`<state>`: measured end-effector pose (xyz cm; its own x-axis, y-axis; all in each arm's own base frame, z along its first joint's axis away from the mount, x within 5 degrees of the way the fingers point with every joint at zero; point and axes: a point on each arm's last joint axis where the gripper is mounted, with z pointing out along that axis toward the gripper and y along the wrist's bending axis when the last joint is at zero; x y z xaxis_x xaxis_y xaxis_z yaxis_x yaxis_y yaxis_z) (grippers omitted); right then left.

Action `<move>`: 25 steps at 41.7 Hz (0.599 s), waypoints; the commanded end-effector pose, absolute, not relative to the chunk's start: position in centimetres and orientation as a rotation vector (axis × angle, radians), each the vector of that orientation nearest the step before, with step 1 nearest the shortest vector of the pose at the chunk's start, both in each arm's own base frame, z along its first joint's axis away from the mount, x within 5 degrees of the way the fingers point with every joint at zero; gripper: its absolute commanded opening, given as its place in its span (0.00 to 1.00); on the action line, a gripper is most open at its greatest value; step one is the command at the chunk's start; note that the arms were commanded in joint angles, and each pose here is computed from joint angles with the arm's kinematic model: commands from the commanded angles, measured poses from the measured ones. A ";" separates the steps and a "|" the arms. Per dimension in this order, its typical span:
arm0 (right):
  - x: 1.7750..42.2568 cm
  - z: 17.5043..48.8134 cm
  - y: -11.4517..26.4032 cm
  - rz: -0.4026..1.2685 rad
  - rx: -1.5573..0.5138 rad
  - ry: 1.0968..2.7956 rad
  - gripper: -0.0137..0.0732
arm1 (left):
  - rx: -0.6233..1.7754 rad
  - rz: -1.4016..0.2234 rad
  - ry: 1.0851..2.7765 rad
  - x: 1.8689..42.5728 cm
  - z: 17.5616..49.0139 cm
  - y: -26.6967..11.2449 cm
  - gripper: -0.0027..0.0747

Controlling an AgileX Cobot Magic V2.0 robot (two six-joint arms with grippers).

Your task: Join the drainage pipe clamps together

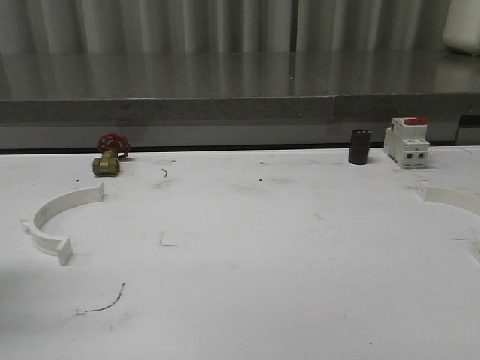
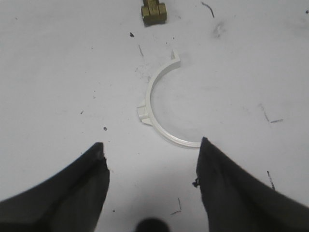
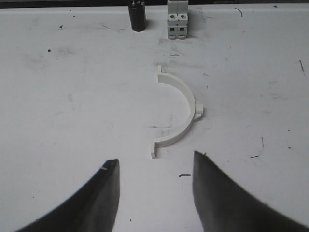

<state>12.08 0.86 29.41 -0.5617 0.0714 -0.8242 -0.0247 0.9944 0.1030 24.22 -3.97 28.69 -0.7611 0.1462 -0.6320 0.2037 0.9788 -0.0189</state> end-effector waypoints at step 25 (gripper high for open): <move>12.6 30.9 0.7 0.110 0.027 2.069 0.60 | 0.248 -0.121 2.656 35.1 21.2 -5.9 0.55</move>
<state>12.08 0.86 29.41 -0.5617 0.0714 -0.8242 -0.0247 0.9944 0.1030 34.26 -5.56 19.47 -0.9110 0.1721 -0.3748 0.2001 0.9791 -0.0369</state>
